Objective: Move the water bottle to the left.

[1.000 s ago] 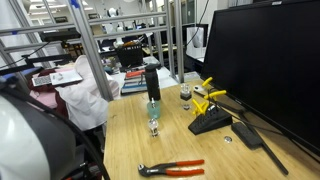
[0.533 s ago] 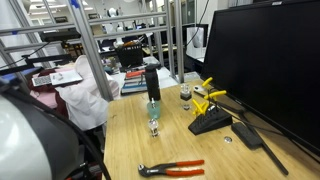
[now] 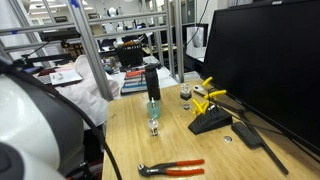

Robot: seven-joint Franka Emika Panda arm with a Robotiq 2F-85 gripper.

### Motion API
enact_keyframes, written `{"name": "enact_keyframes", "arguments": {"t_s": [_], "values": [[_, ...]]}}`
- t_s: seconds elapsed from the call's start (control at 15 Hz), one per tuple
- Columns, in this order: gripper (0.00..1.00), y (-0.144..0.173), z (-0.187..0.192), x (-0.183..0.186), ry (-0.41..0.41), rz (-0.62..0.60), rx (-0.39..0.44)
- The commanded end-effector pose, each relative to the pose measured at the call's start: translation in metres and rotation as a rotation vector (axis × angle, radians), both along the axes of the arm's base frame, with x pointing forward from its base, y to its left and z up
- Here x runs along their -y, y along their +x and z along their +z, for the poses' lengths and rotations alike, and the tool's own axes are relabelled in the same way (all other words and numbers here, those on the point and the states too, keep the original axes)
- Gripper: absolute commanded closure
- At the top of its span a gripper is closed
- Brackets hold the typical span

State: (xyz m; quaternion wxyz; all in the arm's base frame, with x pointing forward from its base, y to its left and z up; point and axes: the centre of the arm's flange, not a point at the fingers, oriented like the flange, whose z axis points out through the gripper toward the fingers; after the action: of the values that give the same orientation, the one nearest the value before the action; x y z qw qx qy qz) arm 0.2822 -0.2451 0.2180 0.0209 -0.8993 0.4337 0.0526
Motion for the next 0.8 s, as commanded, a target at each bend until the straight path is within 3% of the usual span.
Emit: {"name": "enact_keyframes", "arguments": {"t_s": [0.0, 0.47, 0.73], "values": [[0.55, -0.001, 0.024, -0.02, 0.049, 0.164, -0.019], [0.55, 0.034, 0.058, -0.087, 0.065, 0.498, -0.084], [0.55, 0.079, 0.071, -0.143, 0.127, 0.665, -0.115]]}}
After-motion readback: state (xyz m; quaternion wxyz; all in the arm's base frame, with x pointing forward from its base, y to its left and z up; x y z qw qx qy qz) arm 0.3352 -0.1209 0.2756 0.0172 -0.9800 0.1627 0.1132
